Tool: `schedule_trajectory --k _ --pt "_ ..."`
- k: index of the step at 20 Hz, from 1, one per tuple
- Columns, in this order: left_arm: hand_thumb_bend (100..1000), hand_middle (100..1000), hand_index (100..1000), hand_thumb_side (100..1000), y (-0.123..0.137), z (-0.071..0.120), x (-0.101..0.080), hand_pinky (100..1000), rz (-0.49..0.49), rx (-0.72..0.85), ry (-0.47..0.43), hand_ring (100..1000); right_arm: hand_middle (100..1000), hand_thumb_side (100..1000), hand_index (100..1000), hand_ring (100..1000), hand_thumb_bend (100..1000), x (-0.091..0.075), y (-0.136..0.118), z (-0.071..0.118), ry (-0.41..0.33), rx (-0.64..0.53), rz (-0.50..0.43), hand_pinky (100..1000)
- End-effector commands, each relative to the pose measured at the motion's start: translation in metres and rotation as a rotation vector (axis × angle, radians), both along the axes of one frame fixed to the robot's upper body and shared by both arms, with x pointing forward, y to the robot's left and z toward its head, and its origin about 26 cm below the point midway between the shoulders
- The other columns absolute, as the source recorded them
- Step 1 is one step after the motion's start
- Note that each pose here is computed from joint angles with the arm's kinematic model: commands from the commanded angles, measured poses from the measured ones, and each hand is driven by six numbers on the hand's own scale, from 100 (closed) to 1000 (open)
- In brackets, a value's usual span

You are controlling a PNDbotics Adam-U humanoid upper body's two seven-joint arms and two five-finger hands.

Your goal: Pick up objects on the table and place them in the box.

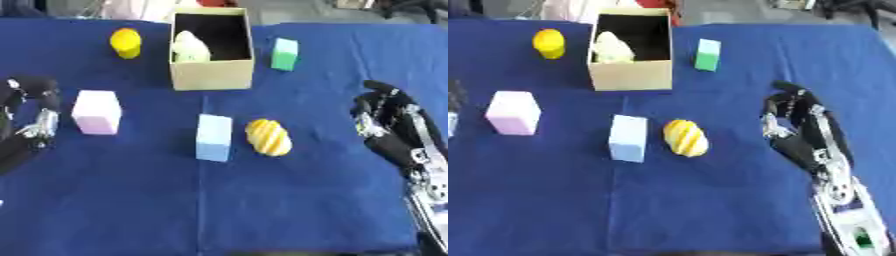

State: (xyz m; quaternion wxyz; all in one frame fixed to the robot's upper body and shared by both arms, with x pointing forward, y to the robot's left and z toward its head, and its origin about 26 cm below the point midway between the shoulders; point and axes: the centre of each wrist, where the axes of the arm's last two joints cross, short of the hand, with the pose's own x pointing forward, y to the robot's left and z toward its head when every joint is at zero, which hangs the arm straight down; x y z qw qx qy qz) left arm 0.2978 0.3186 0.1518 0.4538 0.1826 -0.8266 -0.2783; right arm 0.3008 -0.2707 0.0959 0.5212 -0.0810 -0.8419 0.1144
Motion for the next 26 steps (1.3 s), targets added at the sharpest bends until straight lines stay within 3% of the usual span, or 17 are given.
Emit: schedule_trajectory --k 1,8,15,20,26 --pt "100 622 753 374 0.014 0.024 -0.005 871 -0.025 0.19 -0.009 655 599 275 814 597 100 0.001 -0.003 0.006 -0.013 -0.019 0.003 688" --pt "108 709 834 355 0.038 0.06 0.0 875 -0.095 0.565 0.1 720 599 275 815 597 100 0.001 -0.003 0.005 -0.007 -0.029 0.012 689" --pt "287 790 884 399 0.05 0.088 0.027 882 -0.148 0.853 0.291 787 599 275 815 598 100 0.001 -0.002 0.002 0.006 -0.038 0.027 689" --pt "426 828 910 430 0.051 0.084 0.057 882 -0.142 0.954 0.38 817 599 274 815 598 100 0.001 -0.001 0.001 0.011 -0.041 0.035 689" --pt "486 843 921 393 0.043 0.069 0.091 871 -0.164 1.097 0.453 824 598 273 815 598 100 0.0 -0.001 -0.001 0.019 -0.042 0.038 688"
